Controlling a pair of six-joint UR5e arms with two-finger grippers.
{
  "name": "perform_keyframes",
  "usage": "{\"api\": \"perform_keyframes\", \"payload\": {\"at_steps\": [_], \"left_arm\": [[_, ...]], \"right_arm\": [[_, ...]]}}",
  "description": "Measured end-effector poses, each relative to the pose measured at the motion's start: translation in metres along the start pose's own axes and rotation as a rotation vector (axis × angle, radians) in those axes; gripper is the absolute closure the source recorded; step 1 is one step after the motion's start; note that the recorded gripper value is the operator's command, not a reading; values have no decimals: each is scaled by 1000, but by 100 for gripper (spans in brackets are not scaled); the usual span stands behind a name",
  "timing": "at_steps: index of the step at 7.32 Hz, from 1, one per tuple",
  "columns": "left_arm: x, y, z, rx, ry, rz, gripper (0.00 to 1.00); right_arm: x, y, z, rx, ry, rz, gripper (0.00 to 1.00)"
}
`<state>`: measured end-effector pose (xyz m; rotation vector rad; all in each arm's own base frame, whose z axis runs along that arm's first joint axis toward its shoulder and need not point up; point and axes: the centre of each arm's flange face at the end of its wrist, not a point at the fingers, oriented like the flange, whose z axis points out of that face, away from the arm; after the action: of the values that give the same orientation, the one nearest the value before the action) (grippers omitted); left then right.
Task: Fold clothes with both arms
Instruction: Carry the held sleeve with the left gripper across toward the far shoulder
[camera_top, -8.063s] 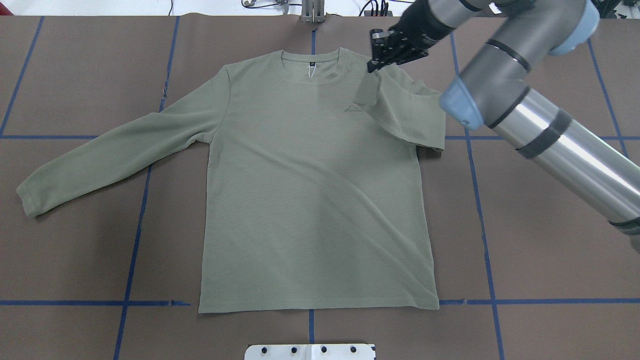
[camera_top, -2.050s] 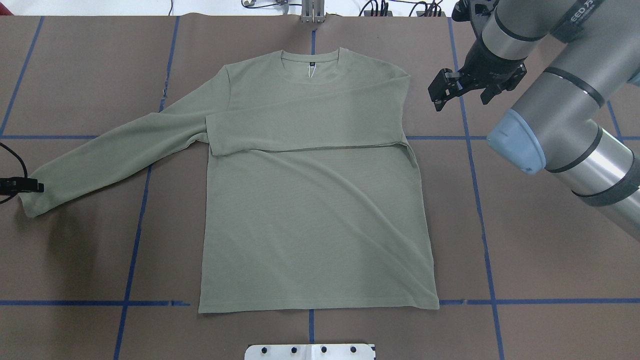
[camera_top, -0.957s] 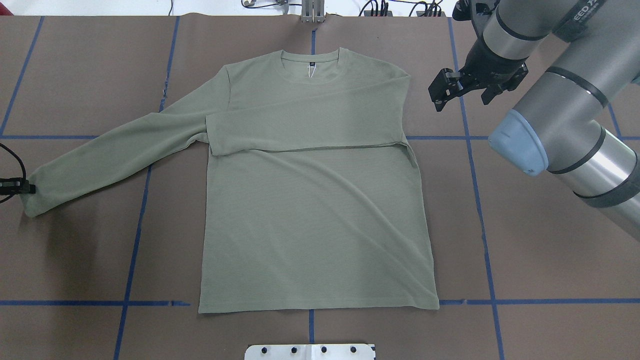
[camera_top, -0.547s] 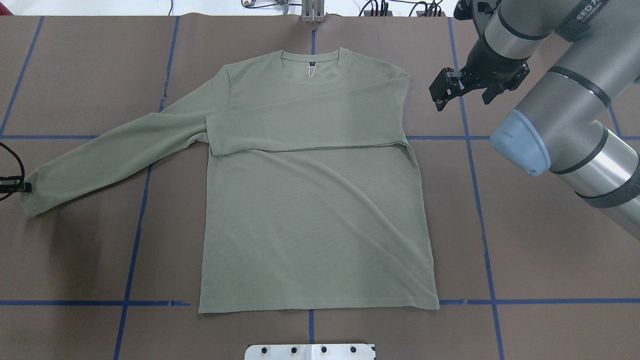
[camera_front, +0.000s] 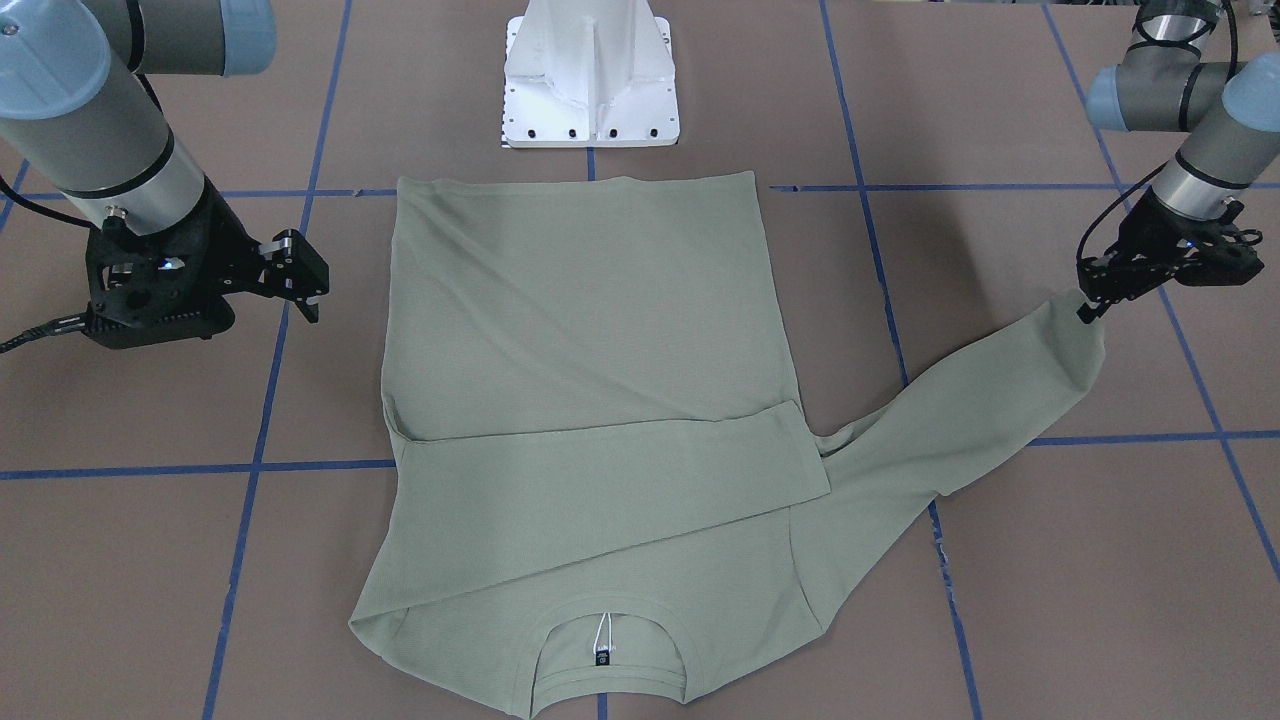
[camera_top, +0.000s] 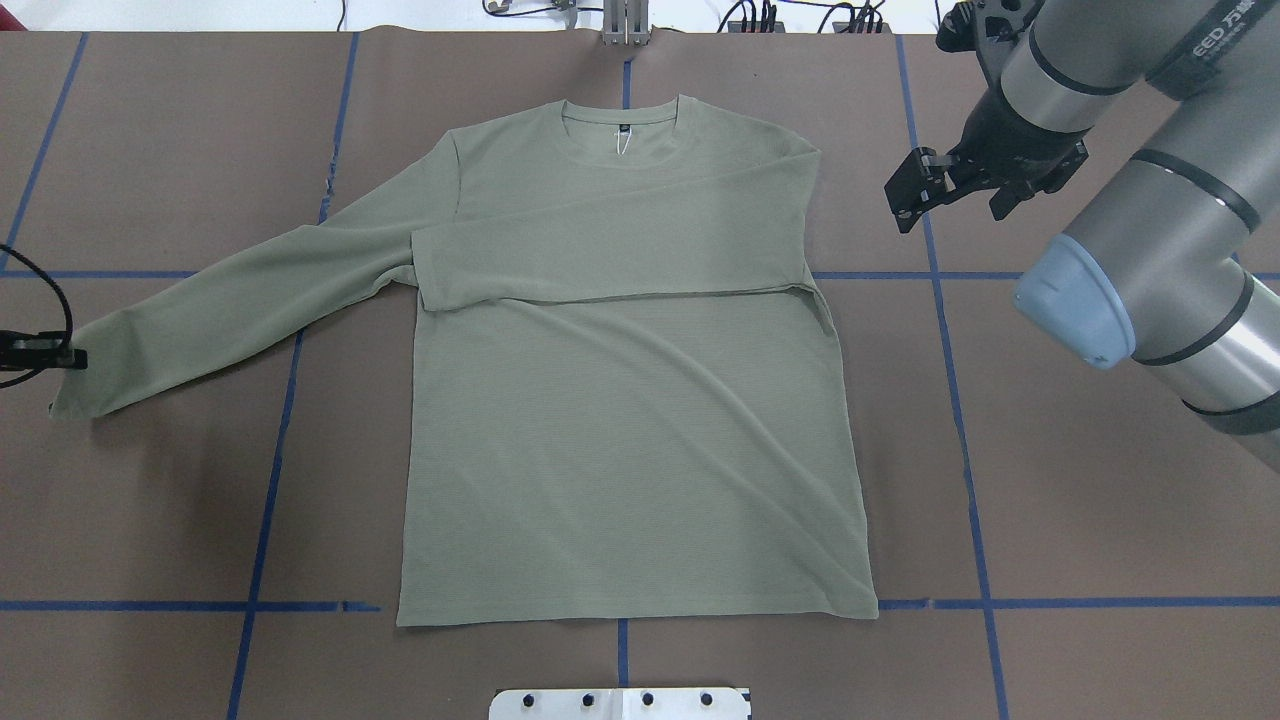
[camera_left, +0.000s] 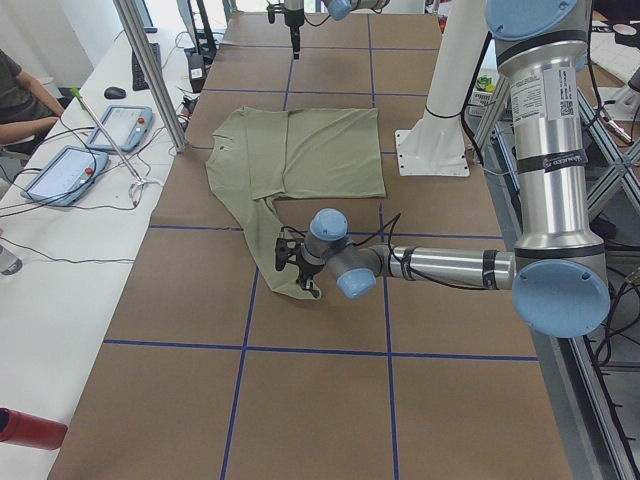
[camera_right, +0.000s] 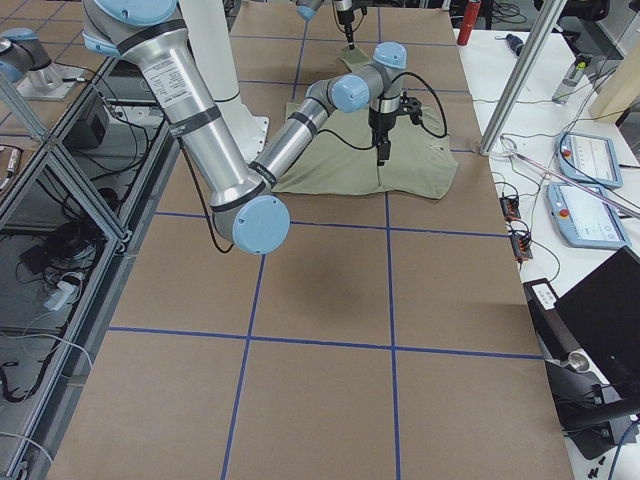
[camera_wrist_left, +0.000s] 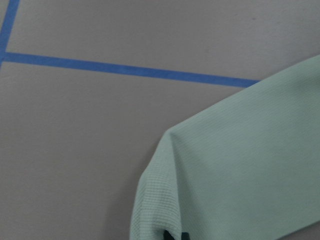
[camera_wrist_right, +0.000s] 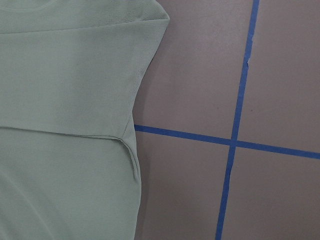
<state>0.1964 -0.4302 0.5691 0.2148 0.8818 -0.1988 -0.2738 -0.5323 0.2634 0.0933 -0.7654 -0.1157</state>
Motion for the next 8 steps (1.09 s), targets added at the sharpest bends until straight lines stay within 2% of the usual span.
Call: {"api": "perform_keyframes", "payload": {"at_steps": [4, 6, 8], "left_arm": [[177, -83, -33, -12, -23, -144, 100], [234, -101, -49, -10, -2, -210, 100], [324, -114, -66, -35, 12, -302, 100]], "right_arm": [[43, 5, 3, -5, 29, 19, 0], [59, 2, 2, -3, 40, 14, 0], [91, 8, 7, -30, 34, 0, 0]]}}
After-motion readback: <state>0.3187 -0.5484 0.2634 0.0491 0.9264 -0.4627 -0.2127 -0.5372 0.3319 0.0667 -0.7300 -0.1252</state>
